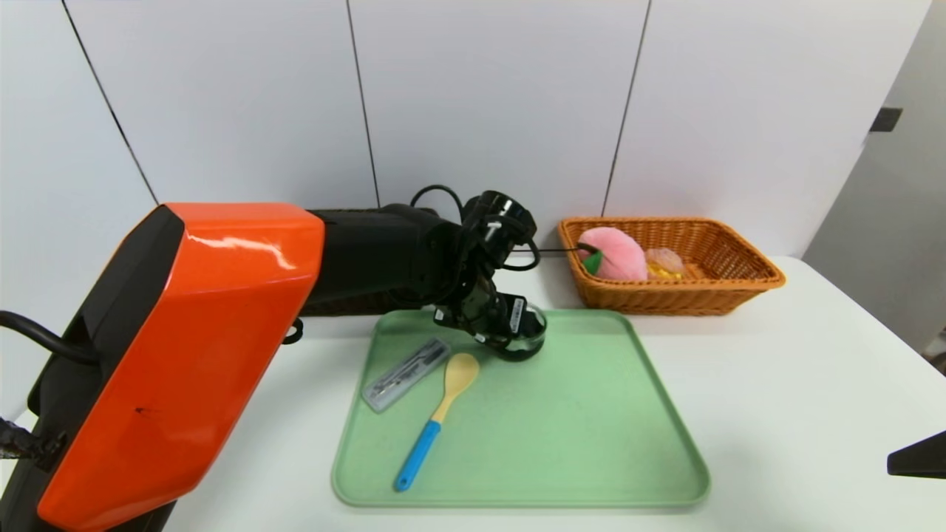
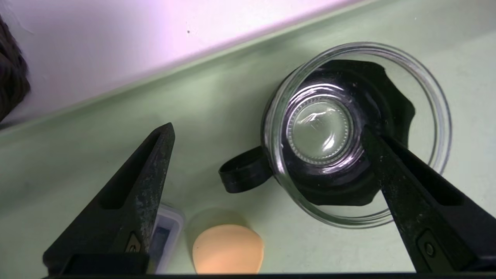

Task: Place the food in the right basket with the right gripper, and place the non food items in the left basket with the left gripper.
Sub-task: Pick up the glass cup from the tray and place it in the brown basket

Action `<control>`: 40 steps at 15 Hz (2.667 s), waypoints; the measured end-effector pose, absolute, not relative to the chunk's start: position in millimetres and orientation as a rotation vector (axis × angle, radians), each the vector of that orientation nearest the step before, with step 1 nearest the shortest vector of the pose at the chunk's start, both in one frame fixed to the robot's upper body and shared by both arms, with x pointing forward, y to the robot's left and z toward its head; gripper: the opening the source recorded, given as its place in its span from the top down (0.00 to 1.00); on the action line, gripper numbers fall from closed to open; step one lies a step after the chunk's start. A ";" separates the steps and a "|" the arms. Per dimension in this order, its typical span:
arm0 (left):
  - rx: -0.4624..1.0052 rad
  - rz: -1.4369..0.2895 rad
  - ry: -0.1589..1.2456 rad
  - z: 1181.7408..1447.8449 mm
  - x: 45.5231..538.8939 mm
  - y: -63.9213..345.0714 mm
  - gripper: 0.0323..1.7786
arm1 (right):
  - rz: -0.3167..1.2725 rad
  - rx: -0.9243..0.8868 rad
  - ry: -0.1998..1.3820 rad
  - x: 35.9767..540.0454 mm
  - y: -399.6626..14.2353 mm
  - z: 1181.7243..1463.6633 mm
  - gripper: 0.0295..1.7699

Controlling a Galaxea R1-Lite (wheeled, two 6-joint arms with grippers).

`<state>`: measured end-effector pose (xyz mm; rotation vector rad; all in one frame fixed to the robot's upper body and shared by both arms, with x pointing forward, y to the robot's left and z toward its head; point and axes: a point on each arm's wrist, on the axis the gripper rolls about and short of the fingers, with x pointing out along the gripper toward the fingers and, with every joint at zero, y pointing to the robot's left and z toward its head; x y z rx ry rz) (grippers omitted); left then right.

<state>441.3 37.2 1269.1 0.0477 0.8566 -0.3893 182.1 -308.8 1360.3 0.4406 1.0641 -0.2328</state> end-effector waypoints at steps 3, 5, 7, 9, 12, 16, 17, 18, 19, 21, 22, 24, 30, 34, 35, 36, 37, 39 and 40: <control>0.049 -0.388 0.860 1268.4 441.3 37.3 0.21 | -0.233 0.441 1.063 182.1 -308.9 1360.2 0.04; 0.048 -0.388 0.859 1268.5 441.3 37.1 0.38 | -0.233 0.441 1.064 181.9 -308.9 1360.1 0.04; 0.039 -0.383 0.862 1268.3 441.7 37.5 0.51 | -0.234 0.440 1.065 181.8 -309.0 1359.7 0.04; 0.032 -0.380 0.863 1268.3 441.4 37.2 0.70 | -0.234 0.439 1.067 181.8 -309.0 1359.3 0.04; 0.020 -0.375 0.863 1269.3 441.4 37.7 0.96 | -0.235 0.439 1.067 181.8 -309.0 1359.1 0.04; 0.018 -0.373 0.863 1272.1 440.1 38.9 0.96 | -0.234 0.440 1.063 180.3 -309.5 1359.4 0.04; 0.020 -0.373 0.865 1272.9 439.3 39.2 0.96 | -0.233 0.441 1.062 179.4 -309.8 1359.5 0.04; 0.018 -0.375 0.861 1275.5 438.4 39.8 0.96 | -0.233 0.441 1.059 178.6 -310.1 1359.5 0.04; 0.015 -0.376 0.855 1279.0 437.3 40.8 0.96 | -0.233 0.442 1.058 177.6 -310.5 1359.2 0.04; 0.007 -0.392 0.827 1293.3 430.9 42.0 0.97 | -0.234 0.444 1.057 176.1 -311.1 1358.5 0.04; 0.002 -0.403 0.811 1303.5 425.3 43.1 0.97 | -0.236 0.446 1.058 175.8 -311.4 1358.1 0.04; -0.011 -0.422 0.778 1325.2 413.9 48.0 0.97 | -0.239 0.446 1.059 175.0 -311.9 1357.3 0.04; -0.075 -0.456 0.656 1400.6 372.9 84.2 0.97 | -0.238 0.447 1.055 172.9 -312.7 1357.1 0.04; -0.132 -0.388 0.567 1439.4 365.2 133.9 0.97 | -0.239 0.448 1.054 172.7 -312.9 1357.1 0.04; -0.140 -0.351 0.550 1443.6 370.1 148.5 0.97 | -0.239 0.448 1.053 172.7 -312.9 1357.2 0.04; -0.145 -0.300 0.535 1446.6 378.1 166.8 0.97 | -0.239 0.449 1.053 172.6 -312.9 1357.2 0.04; -0.147 -0.258 0.524 1447.8 387.3 185.6 0.97 | -0.239 0.449 1.052 172.6 -312.9 1357.3 0.04; -0.145 -0.200 0.515 1446.3 405.3 219.2 0.97 | -0.240 0.449 1.051 172.5 -313.0 1357.4 0.04; -0.152 -0.174 0.516 1442.4 416.3 234.2 0.97 | -0.241 0.448 1.051 172.5 -313.0 1357.4 0.04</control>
